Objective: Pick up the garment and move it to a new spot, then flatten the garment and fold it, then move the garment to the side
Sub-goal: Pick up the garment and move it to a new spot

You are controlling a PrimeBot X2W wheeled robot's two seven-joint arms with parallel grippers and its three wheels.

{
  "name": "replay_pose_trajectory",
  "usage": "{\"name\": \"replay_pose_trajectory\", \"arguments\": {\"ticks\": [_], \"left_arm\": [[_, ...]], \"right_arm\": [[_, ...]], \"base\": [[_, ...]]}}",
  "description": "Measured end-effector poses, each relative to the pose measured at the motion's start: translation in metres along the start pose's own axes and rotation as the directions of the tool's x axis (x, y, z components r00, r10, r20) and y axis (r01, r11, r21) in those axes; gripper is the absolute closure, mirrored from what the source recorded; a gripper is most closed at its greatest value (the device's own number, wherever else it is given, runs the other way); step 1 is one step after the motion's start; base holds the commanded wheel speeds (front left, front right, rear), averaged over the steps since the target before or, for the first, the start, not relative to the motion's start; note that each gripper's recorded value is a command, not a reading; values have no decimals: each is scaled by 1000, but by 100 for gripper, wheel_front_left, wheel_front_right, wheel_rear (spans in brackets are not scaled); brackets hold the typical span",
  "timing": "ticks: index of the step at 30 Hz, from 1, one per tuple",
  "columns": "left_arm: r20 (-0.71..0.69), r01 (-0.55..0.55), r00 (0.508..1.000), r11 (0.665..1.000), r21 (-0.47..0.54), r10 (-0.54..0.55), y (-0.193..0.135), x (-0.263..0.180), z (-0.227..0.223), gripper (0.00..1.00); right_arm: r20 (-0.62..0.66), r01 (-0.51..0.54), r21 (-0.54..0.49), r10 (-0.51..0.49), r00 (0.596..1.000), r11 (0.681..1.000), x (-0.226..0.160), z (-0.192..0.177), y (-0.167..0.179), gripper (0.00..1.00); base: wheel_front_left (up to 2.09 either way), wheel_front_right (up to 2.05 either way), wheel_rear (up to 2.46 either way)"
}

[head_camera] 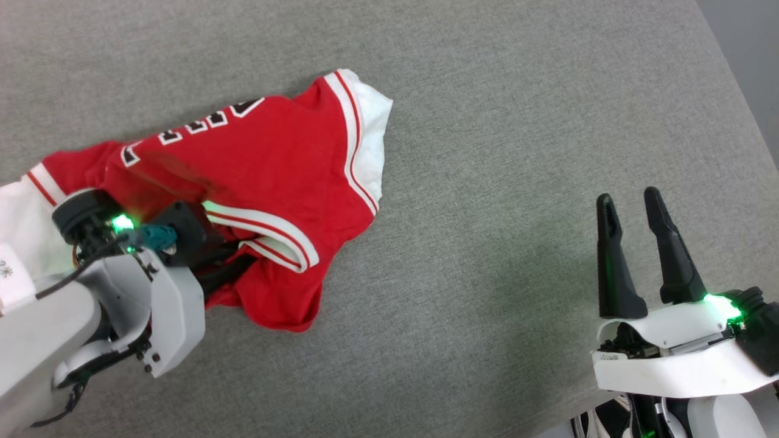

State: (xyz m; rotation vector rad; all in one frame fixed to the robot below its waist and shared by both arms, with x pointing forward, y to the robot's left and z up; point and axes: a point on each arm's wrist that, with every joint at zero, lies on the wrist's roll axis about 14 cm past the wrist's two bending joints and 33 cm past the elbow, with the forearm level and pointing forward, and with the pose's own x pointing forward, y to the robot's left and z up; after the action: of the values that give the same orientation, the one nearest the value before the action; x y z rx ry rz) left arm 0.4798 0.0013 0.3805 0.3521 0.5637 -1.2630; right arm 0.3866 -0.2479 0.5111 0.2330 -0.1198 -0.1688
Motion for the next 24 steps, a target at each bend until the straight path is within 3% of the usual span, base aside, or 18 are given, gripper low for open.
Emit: {"name": "replay_pose_trajectory", "arguments": {"ticks": [2,3,4,5,6,15,21,24], "left_arm": [[-6,2,1000,1000,-7,-2,2,4,-3,96],[-7,1,1000,1000,-9,-1,3,6,-3,84],[-6,1,1000,1000,-10,-1,2,6,-3,64],[-5,0,1000,1000,-13,0,2,6,-3,4],[3,-3,1000,1000,-19,3,3,6,-1,0],[260,-84,961,995,-44,93,12,-24,48,0],[405,-145,889,970,-196,215,14,-70,69,0],[386,-211,865,931,-299,320,19,-97,56,0]], "right_arm": [[-7,-2,-8,2,1000,1000,0,-2,1,0],[-8,-2,-13,2,1000,1000,0,-2,0,0],[-9,-3,-19,3,1000,1000,0,-2,1,0],[-10,-5,-24,4,1000,1000,0,-3,1,0],[-13,-7,-31,6,1000,999,0,-3,1,0],[-65,-52,-106,45,997,993,8,-23,7,0],[-92,-103,-105,94,991,989,17,-36,21,0],[-97,-129,-101,120,988,986,19,-39,30,0]], "base": [[0,0,0],[0,0,0],[0,0,0],[0,0,0],[0,0,0],[0,0,0],[0,0,0],[0,0,0]]}}
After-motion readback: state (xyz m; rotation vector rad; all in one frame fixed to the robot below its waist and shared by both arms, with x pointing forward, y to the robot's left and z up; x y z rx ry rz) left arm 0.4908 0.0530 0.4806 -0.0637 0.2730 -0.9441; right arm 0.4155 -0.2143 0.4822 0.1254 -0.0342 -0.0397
